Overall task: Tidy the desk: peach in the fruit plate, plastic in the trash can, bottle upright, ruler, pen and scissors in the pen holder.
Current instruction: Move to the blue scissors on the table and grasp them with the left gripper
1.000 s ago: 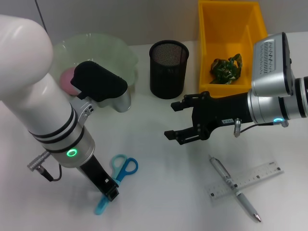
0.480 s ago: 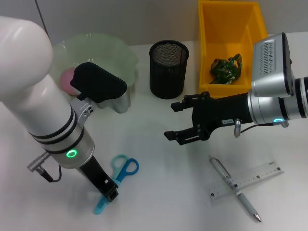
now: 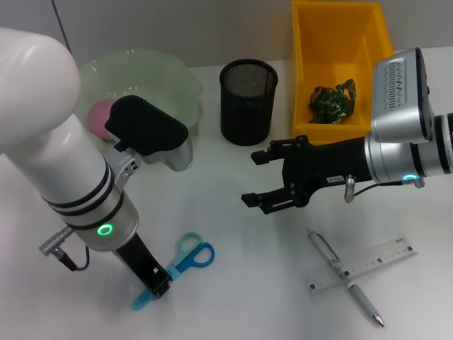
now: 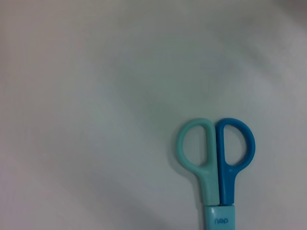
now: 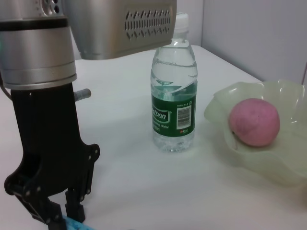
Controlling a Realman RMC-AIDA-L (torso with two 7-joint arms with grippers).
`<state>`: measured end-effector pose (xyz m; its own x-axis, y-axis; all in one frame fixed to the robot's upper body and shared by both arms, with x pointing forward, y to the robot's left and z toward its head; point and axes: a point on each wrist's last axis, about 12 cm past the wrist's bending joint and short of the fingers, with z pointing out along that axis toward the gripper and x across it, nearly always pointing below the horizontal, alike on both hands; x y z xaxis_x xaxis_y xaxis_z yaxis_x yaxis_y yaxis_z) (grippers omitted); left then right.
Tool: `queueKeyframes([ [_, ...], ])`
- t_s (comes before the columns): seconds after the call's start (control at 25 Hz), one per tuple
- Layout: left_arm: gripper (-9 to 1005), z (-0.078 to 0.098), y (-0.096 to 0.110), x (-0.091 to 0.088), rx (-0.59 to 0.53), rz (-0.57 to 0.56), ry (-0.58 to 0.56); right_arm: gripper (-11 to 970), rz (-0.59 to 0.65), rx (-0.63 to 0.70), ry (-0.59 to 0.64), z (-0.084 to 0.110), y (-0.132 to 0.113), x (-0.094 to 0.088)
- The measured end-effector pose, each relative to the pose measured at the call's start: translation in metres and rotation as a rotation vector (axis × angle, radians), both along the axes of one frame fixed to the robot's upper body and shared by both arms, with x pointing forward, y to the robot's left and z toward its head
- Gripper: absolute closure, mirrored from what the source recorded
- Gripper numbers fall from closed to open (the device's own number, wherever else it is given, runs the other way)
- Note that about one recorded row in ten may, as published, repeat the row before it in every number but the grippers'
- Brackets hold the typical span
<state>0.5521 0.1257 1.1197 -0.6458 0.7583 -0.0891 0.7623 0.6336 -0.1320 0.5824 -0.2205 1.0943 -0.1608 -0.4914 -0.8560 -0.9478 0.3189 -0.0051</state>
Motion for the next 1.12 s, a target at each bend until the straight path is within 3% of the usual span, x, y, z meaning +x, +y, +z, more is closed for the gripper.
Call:
queueKeyframes([
  [0.04,779,0.0,0.0001,0.0,0.001,0.0,0.0,143,0.0,0.0,0.0,0.0,0.0,0.0],
  [1.12,778,0.0052,0.0031,0.0028,-0.013,0.004,-0.002,143,-0.006,0.002,0.002,-0.0006,-0.0012,-0.0005],
])
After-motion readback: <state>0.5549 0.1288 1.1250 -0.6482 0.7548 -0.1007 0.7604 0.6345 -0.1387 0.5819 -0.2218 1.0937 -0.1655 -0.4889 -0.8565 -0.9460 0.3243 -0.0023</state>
